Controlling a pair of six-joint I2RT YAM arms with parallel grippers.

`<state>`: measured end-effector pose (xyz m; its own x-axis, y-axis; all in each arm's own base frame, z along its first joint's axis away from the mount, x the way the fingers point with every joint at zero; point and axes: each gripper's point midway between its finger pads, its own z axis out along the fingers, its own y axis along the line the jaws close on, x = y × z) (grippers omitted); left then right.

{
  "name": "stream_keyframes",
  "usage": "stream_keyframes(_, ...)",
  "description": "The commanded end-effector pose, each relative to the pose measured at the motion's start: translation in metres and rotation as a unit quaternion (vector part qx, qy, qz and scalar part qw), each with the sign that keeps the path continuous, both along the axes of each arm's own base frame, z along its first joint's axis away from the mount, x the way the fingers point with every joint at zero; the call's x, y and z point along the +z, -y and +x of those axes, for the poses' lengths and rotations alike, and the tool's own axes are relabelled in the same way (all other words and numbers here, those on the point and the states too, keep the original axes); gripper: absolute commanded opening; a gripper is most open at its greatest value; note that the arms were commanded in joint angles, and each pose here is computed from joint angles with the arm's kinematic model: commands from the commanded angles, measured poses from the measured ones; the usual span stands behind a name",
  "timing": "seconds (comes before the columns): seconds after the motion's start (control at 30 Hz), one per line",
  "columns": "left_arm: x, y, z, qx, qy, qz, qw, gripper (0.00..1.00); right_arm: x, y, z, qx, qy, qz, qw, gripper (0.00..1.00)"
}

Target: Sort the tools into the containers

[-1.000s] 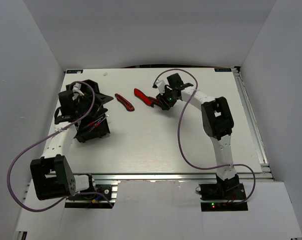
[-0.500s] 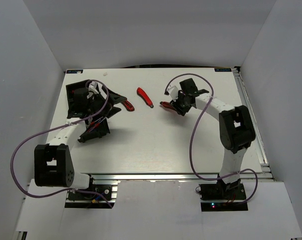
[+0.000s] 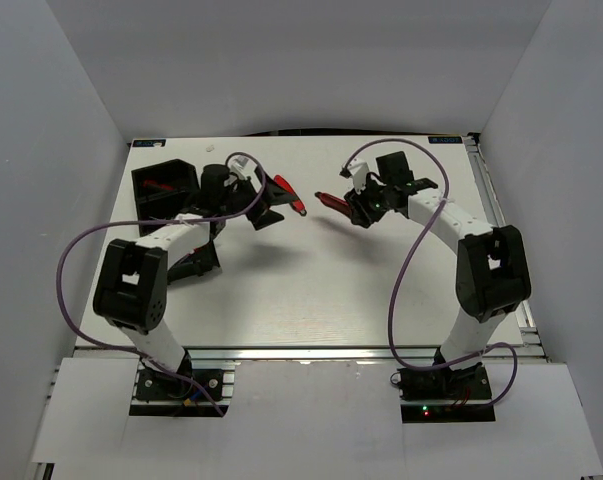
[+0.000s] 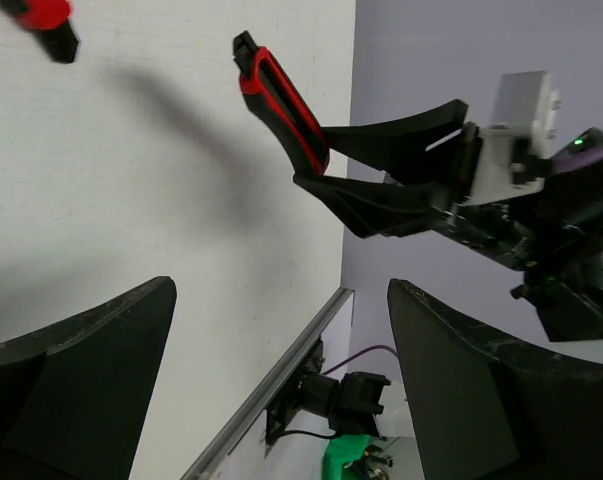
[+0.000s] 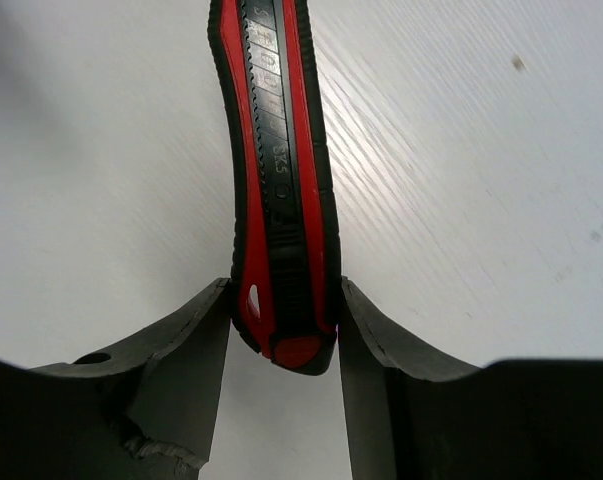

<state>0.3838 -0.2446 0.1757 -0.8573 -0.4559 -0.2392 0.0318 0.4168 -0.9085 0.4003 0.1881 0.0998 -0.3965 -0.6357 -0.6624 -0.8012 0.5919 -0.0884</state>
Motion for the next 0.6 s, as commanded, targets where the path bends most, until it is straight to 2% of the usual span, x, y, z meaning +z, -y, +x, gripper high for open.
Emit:
stream_keyframes(0.0, 0.019, 0.023, 0.018, -0.002, 0.049, 0.002, 0.999, 0.98, 0.053, -0.051, -0.004, 0.025, -0.029, 0.142, 0.989, 0.0)
stream_keyframes(0.07, 0.026, 0.032, 0.026, -0.003, 0.058, 0.001, 0.998, 0.98, 0.056, -0.064, -0.007, 0.023, -0.058, 0.172, 0.983, 0.0)
stream_keyframes(0.27, 0.019, 0.048, 0.05, 0.0, 0.042, -0.005, 0.999, 0.98, 0.088, -0.094, -0.004, 0.035, -0.083, 0.248, 0.965, 0.0)
stream_keyframes(0.43, 0.014, 0.054, 0.06, 0.005, 0.04, -0.005, 0.999, 0.98, 0.098, -0.109, -0.005, 0.046, -0.095, 0.272, 0.957, 0.0)
stream_keyframes(0.5, 0.019, 0.056, 0.064, 0.003, 0.047, -0.008, 0.999, 0.93, 0.103, -0.115, -0.01, 0.055, -0.102, 0.282, 0.952, 0.0)
stream_keyframes(0.53, 0.017, 0.058, 0.065, 0.0, 0.047, -0.009, 0.999, 0.86, 0.104, -0.116, -0.011, 0.057, -0.103, 0.284, 0.952, 0.0)
stream_keyframes(0.57, 0.018, 0.058, 0.066, -0.001, 0.05, -0.01, 0.999, 0.82, 0.104, -0.119, -0.012, 0.059, -0.102, 0.285, 0.951, 0.0)
